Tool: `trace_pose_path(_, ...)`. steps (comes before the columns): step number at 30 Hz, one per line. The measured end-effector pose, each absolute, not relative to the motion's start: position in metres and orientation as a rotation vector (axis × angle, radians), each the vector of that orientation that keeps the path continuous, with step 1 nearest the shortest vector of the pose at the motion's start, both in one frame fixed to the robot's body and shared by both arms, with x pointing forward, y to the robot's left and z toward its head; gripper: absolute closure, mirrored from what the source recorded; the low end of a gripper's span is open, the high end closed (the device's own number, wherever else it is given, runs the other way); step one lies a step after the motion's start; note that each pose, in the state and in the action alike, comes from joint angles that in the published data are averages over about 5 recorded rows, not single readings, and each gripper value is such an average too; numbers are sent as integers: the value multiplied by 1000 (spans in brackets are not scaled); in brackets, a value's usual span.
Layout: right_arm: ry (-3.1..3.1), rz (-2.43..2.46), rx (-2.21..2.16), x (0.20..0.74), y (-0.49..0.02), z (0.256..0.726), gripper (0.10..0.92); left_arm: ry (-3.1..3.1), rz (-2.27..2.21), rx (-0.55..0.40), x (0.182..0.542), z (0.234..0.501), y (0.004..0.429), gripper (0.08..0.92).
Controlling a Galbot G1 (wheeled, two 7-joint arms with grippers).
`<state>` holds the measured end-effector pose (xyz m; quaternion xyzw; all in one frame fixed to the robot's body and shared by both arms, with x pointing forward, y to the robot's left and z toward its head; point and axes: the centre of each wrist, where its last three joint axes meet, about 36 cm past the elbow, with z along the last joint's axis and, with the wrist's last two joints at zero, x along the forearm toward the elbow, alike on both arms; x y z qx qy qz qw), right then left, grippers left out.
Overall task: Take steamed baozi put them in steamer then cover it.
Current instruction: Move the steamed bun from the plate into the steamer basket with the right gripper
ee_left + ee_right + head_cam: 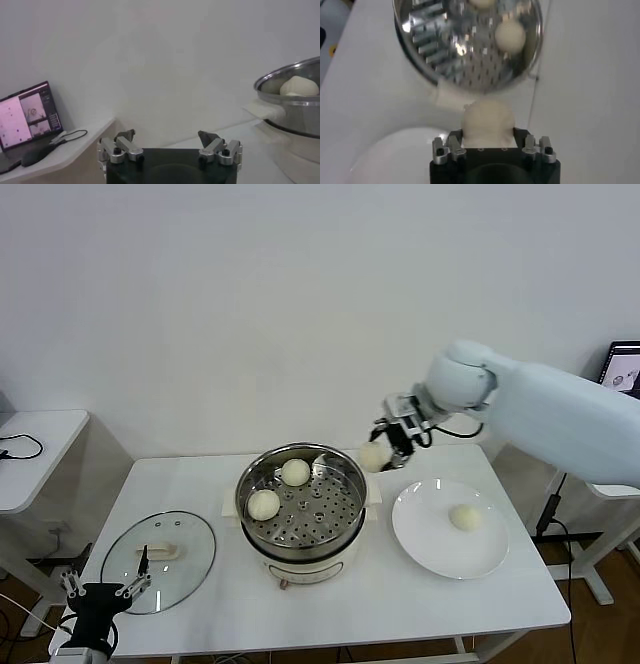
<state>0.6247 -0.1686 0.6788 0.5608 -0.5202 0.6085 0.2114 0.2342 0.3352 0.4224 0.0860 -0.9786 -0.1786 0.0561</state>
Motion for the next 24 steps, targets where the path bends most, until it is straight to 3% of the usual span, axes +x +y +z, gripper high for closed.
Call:
trace_pose_path(10,-1263,1832,1801,620,-97,630,386,-2973,-552,282,232,428,339,177)
trace_pose_path(24,-905,2075,2032,611,-42,589,378,-2971,-544,311,233,426,342,177)
